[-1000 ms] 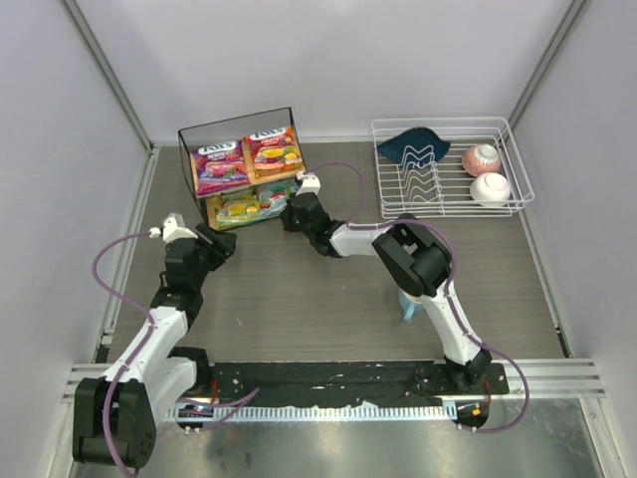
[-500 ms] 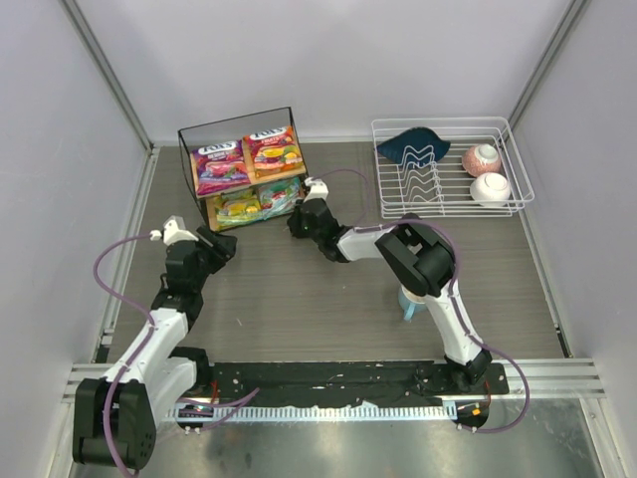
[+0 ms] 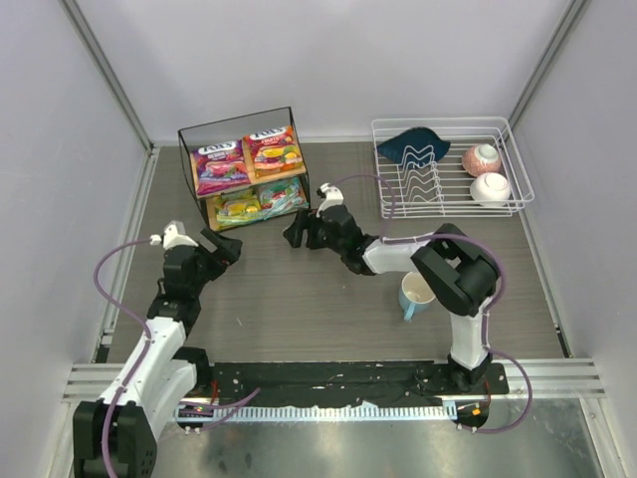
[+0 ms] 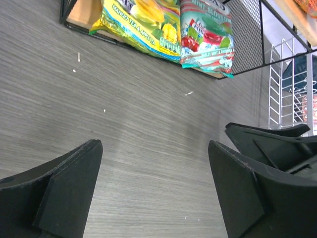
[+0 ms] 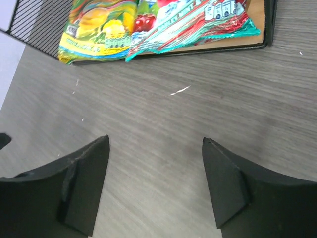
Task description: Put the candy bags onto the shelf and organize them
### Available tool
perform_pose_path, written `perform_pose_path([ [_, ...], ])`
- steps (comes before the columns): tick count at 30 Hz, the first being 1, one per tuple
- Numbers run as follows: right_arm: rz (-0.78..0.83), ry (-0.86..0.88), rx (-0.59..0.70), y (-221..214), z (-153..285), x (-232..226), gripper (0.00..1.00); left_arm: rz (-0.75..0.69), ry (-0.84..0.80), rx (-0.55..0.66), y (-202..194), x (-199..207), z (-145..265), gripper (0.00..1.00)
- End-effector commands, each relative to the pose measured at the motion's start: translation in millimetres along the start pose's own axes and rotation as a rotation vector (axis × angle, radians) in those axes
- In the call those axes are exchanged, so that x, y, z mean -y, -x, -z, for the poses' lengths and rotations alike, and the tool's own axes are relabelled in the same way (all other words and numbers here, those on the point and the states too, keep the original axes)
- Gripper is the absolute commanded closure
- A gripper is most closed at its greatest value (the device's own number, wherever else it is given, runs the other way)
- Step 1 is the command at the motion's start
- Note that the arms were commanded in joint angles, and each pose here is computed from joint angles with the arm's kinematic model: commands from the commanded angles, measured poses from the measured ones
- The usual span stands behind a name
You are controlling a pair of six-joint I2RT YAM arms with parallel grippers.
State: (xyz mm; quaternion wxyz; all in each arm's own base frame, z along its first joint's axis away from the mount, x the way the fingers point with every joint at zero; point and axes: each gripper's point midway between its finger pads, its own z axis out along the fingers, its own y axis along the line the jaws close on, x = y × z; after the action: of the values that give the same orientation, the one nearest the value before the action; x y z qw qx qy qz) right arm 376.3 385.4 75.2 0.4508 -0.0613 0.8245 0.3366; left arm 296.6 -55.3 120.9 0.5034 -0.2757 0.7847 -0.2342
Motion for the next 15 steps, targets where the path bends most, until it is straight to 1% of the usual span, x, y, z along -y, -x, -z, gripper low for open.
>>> perform_pose_path([
  [1, 0.036, 0.077, 0.023, 27, 36, -32, 0.18, 0.035, -0.034, -0.052, 3, 19, 13, 0.04],
  [2, 0.044, 0.077, 0.021, 28, 42, -33, 0.17, 0.042, -0.043, -0.062, 4, 23, 15, 0.00],
  [3, 0.053, 0.085, 0.034, 35, 56, -36, 0.16, 0.047, -0.061, -0.069, 7, 31, 18, 0.00],
  [5, 0.075, 0.074, 0.022, 35, 69, -34, 0.15, 0.057, -0.039, -0.106, 3, 30, 22, 0.00],
  [6, 0.082, 0.064, 0.012, 31, 78, -30, 0.14, 0.056, -0.049, -0.099, 13, 40, 25, 0.00],
  [7, 0.089, 0.066, 0.027, 40, 92, -33, 0.14, 0.052, -0.027, -0.128, 9, 37, 28, 0.00],
  [8, 0.098, 0.044, 0.036, 42, 100, -29, 0.13, 0.027, -0.036, -0.131, 13, 42, 32, 0.00],
  [9, 0.104, 0.019, 0.026, 36, 109, -21, 0.10, 0.015, -0.044, -0.131, 17, 47, 36, 0.00],
  [10, 0.105, 0.012, 0.038, 43, 123, -22, 0.10, 0.006, -0.052, -0.134, 24, 55, 43, 0.01],
  [12, 0.116, -0.035, 0.031, 36, 137, -7, 0.10, -0.019, -0.072, -0.123, 31, 63, 52, 0.00],
  [14, 0.113, -0.050, 0.057, 43, 160, -5, 0.10, -0.043, -0.094, -0.092, 44, 73, 68, 0.00],
  [15, 0.112, -0.076, 0.061, 39, 169, 4, 0.10, -0.068, -0.095, -0.076, 49, 74, 73, 0.00],
])
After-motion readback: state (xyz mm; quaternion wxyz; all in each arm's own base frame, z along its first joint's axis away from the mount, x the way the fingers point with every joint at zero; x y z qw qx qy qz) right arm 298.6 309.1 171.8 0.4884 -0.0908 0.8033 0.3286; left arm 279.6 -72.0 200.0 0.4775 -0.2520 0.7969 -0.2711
